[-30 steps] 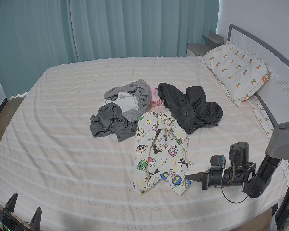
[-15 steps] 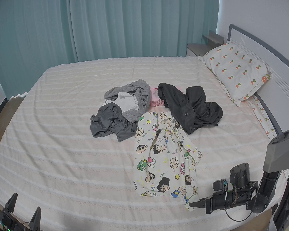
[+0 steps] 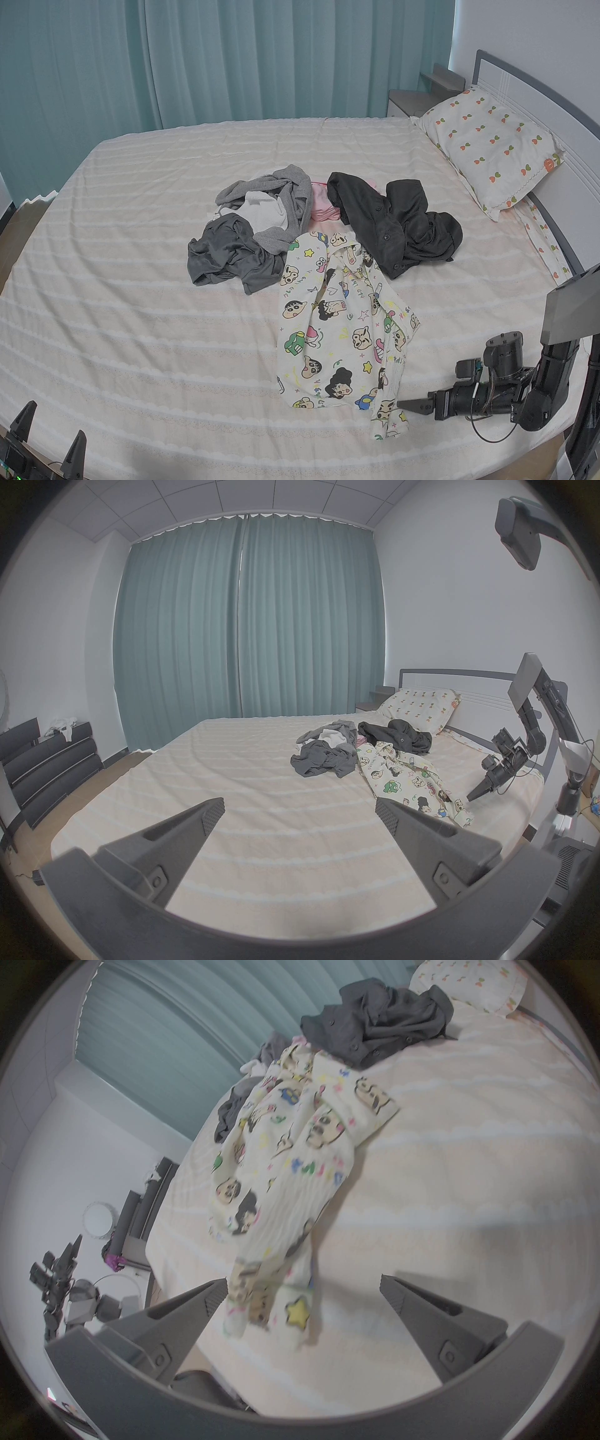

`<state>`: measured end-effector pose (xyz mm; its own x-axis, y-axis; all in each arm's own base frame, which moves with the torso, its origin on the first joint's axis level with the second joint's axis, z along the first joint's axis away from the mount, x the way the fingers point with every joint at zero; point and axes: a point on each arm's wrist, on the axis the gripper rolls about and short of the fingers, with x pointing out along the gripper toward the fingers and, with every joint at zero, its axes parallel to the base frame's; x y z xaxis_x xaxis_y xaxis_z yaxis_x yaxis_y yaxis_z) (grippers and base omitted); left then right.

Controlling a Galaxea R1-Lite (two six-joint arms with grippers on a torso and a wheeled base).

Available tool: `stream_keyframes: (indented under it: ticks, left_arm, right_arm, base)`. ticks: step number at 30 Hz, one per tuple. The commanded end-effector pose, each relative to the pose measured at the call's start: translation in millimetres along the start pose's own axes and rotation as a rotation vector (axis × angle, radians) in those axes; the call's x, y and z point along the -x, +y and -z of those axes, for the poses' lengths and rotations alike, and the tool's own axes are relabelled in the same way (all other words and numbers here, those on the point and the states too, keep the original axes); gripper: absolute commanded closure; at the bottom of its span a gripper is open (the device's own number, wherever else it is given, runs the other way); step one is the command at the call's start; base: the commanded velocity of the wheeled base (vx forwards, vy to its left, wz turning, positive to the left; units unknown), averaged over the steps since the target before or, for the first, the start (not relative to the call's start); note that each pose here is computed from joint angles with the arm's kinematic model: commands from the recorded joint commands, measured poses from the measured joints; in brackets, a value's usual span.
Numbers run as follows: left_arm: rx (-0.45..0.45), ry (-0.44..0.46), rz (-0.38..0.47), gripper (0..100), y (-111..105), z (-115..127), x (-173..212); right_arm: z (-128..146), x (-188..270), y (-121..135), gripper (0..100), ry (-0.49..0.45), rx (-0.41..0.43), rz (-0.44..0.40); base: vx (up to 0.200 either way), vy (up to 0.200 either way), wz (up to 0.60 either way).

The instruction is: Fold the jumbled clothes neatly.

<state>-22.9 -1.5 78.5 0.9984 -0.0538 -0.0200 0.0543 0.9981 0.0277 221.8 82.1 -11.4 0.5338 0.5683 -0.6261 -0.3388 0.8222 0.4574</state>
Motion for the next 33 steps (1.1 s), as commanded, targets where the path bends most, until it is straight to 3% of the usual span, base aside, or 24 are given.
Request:
stream_keyframes:
  ticks: [1, 5, 9, 21, 22, 29, 33]
  left_arm:
    - [-0.004, 0.009, 0.002, 0, -0.1, 3.2, -0.7]
    - [-0.004, 0.009, 0.002, 0, -0.1, 3.2, -0.7]
    - [-0.012, 0.007, 0.003, 0, -0.1, 3.1, -0.7]
    - [-0.024, 0.006, 0.006, 0, -0.2, 2.6, -0.6]
    - [-0.024, 0.007, 0.011, 0, -0.3, 3.1, -0.7]
    - [-0.060, 0.000, 0.023, 0, -0.6, 2.1, -0.4]
    - [-0.057, 0.002, 0.023, 0, -0.5, 1.9, -0.8]
  right_arm:
    - [-16.7, -20.2, -9.5, 0, -0.059, 0.007, 0.029]
    - [-22.4, -26.1, 6.5, 0, -0.063, 0.050, 0.002]
    - [-24.1, -36.5, 26.3, 0, 0.012, 0.078, -0.017]
    - [-33.7, -81.0, 56.7, 0, 0.101, 0.140, 0.081]
    - [-30.9, -80.6, 58.1, 100, 0.127, 0.140, 0.088]
    - [-25.5, -72.8, 60.3, 100, 0.168, 0.135, 0.103]
    - [-33.1, -46.5, 71.8, 100, 0.094, 0.131, 0.053]
  base:
    - [0.000, 0.000, 0.00]
    - [0.000, 0.000, 0.00]
    - [0.000, 0.000, 0.00]
    - [0.000, 0.000, 0.00]
    - [0.000, 0.000, 0.00]
    - [0.000, 0.000, 0.00]
    - [0.000, 0.000, 0.00]
